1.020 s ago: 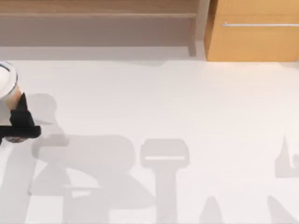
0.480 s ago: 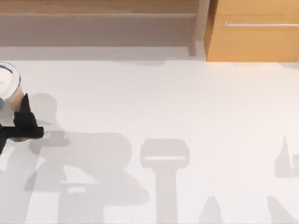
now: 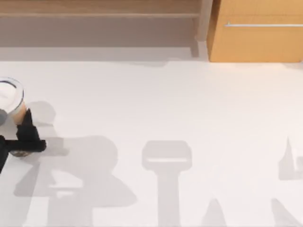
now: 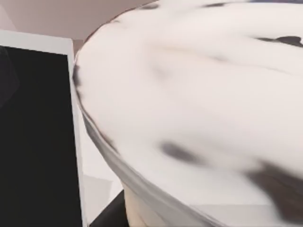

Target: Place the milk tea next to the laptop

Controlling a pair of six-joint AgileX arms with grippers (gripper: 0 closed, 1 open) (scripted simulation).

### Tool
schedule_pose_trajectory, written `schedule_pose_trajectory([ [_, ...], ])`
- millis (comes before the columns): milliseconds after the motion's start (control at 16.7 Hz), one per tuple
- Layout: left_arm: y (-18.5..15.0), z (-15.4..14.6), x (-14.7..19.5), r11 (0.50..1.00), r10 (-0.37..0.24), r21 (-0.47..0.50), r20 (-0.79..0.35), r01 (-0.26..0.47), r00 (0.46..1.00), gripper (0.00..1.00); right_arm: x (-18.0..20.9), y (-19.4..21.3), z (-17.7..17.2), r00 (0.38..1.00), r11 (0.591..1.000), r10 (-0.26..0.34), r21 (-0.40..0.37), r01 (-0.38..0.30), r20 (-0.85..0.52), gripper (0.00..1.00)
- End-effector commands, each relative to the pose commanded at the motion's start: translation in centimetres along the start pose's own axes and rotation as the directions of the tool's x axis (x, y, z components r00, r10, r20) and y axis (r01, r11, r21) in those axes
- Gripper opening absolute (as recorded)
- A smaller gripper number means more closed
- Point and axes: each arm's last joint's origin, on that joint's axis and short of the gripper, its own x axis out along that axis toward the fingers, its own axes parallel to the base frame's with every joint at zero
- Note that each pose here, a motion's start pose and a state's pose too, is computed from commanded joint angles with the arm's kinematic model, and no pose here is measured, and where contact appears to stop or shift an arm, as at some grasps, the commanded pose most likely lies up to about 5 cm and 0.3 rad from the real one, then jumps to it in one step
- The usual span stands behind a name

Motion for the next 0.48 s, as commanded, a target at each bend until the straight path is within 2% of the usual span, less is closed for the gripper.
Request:
schedule_pose_trajectory([
  [180, 0.00, 0.00, 0.00, 1.000, 0.000, 0.000, 0.000, 0.000, 1.000, 0.00, 0.00, 0.00, 0.00, 1.000, 1.000, 0.000, 0.000, 0.000, 0.000, 1.00],
  [480, 0.00, 0.00, 0.00, 1.000, 0.000, 0.000, 0.000, 0.000, 1.000, 0.38, 0.00, 0.00, 0.00, 1.000, 1.000, 0.000, 0.000, 0.000, 0.000, 1.00],
])
